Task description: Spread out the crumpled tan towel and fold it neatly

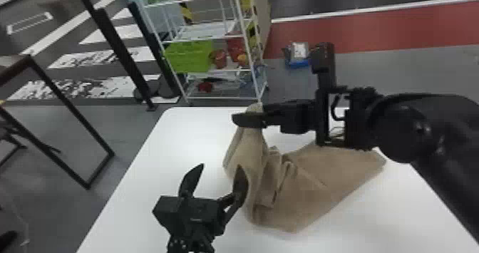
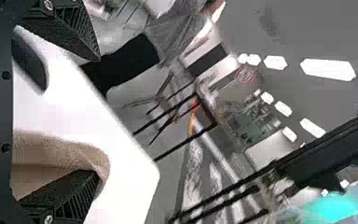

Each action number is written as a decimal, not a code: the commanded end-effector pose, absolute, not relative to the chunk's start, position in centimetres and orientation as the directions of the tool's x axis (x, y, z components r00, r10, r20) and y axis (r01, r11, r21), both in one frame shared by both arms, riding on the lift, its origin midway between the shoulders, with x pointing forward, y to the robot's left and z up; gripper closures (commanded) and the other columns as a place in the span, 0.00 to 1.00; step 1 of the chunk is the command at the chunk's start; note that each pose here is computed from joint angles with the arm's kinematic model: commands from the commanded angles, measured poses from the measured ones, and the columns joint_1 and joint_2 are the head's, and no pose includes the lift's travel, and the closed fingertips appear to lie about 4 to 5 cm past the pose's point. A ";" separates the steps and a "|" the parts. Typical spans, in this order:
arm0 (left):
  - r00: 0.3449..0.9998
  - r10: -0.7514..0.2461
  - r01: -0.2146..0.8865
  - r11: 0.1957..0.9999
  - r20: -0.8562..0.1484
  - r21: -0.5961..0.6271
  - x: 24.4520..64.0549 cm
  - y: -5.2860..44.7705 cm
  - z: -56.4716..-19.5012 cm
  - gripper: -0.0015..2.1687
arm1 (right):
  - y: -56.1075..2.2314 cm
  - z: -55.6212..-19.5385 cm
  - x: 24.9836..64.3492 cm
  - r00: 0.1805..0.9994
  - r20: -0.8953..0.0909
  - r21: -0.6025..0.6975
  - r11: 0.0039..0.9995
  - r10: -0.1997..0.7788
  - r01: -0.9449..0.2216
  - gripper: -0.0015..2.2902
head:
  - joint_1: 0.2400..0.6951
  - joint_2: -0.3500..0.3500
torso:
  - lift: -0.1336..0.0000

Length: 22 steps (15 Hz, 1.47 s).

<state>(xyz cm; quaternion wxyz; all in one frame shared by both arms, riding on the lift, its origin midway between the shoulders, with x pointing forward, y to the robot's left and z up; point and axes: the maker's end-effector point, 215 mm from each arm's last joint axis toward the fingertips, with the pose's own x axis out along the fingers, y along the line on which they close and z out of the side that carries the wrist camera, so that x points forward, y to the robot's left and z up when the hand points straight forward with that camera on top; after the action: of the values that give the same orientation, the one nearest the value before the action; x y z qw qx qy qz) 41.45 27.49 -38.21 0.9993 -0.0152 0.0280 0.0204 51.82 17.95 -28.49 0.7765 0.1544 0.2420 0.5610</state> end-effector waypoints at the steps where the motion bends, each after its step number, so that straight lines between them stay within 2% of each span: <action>1: 0.997 0.044 -0.046 0.999 -0.060 -0.025 41.2 27.8 -38.3 0.04 | 14.1 -35.3 52.4 0.311 -0.520 0.385 0.543 0.795 -0.746 0.02 | 1.00 1.00 | 0.08; 5: 0.997 0.045 -0.046 0.999 -0.059 -0.025 41.2 27.9 -38.2 0.04 | 13.9 -33.4 52.5 0.312 -0.490 0.417 0.533 0.814 -0.736 0.02 | 1.00 1.00 | 0.08; 6: 0.997 0.045 -0.046 0.999 -0.059 -0.023 41.3 27.9 -38.2 0.04 | 14.2 -32.1 53.0 0.332 -0.442 0.418 0.519 0.833 -0.746 0.02 | 1.00 1.00 | 0.08; 8: 0.997 0.043 -0.045 0.999 -0.059 -0.025 41.3 27.8 -38.2 0.04 | 16.2 -25.8 55.7 0.402 -0.194 0.426 0.446 0.895 -0.787 0.02 | 1.00 1.00 | 0.08; 9: 0.998 0.042 -0.044 0.999 -0.056 -0.026 41.4 27.8 -38.1 0.04 | 16.7 -25.6 55.9 0.369 -0.141 0.483 0.389 0.919 -0.784 0.02 | 1.00 1.00 | 0.08; 10: 0.998 0.040 -0.042 0.999 -0.054 -0.025 41.4 27.7 -38.1 0.04 | 17.1 -25.8 55.6 0.353 -0.133 0.493 0.371 0.926 -0.787 0.03 | 1.00 1.00 | 0.08; 13: 0.998 0.039 -0.040 0.999 -0.053 -0.024 41.2 27.6 -38.0 0.04 | 16.3 -27.4 54.6 0.382 -0.170 0.463 0.416 0.908 -0.783 0.03 | 1.00 1.00 | 0.08; 18: 0.999 0.011 -0.010 1.000 -0.051 0.015 41.3 26.8 -37.8 0.04 | 8.2 -28.2 55.3 0.477 -0.161 0.590 0.472 0.864 -0.656 0.04 | 1.00 1.00 | 0.08; 22: 0.999 0.006 -0.006 1.000 -0.053 0.015 41.4 26.6 -38.0 0.04 | 0.7 -32.8 54.4 0.471 -0.363 0.602 0.588 0.804 -0.540 0.09 | 1.00 1.00 | 0.08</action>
<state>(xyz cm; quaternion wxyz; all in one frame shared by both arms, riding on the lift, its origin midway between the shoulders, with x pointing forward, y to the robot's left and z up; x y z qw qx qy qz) 41.36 26.60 -37.86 0.9996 0.0069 0.0255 0.0031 55.05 2.79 -31.53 0.8313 0.2221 0.2875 0.4207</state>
